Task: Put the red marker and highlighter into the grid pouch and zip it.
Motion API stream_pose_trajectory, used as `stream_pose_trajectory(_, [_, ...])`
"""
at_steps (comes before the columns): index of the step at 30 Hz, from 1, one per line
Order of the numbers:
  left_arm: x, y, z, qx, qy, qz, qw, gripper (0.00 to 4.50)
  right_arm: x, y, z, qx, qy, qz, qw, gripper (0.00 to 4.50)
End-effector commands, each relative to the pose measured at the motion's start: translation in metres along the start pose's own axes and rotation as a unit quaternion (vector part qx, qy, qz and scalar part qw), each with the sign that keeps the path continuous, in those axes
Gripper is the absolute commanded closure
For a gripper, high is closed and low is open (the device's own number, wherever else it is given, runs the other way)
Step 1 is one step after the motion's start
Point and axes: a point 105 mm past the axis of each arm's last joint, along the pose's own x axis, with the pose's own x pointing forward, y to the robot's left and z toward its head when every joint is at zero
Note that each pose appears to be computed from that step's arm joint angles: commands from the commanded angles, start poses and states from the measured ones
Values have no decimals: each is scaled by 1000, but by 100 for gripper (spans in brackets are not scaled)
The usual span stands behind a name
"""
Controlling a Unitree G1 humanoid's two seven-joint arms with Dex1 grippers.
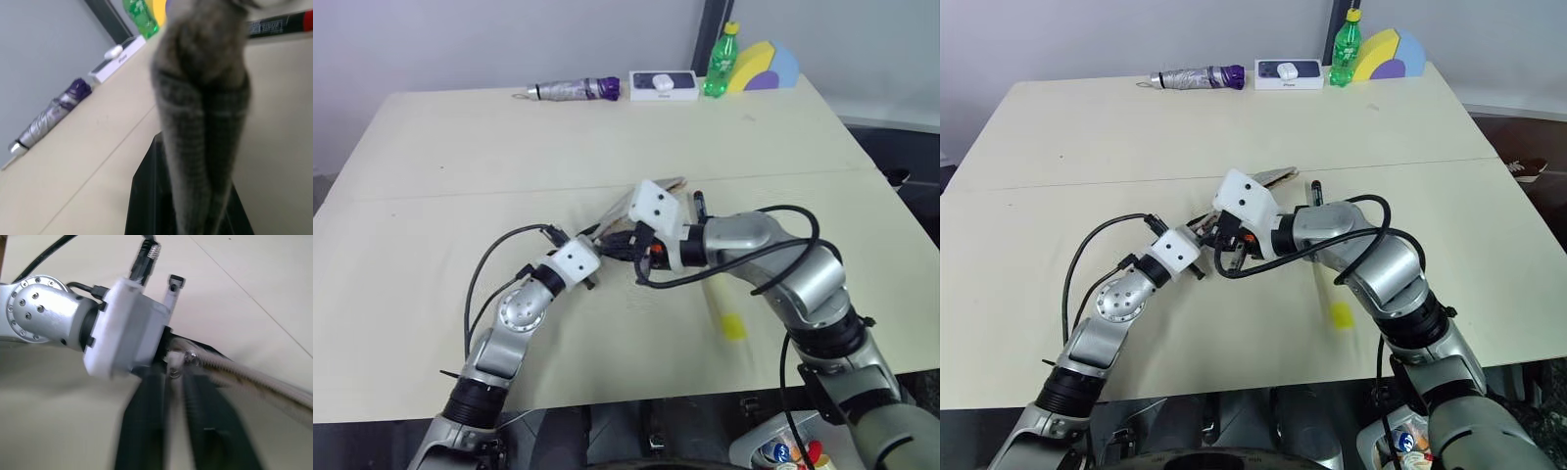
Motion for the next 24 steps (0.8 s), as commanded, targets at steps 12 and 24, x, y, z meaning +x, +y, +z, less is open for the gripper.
stream_pose_trajectory(12, [-15, 37, -7, 23, 11, 18, 1000, 450, -94, -105, -97, 204, 61, -335, 918, 38])
stream_pose_trajectory(24, [-8, 28, -7, 8, 10, 19, 1000, 450, -62, -100, -125, 257, 70, -345, 900, 228])
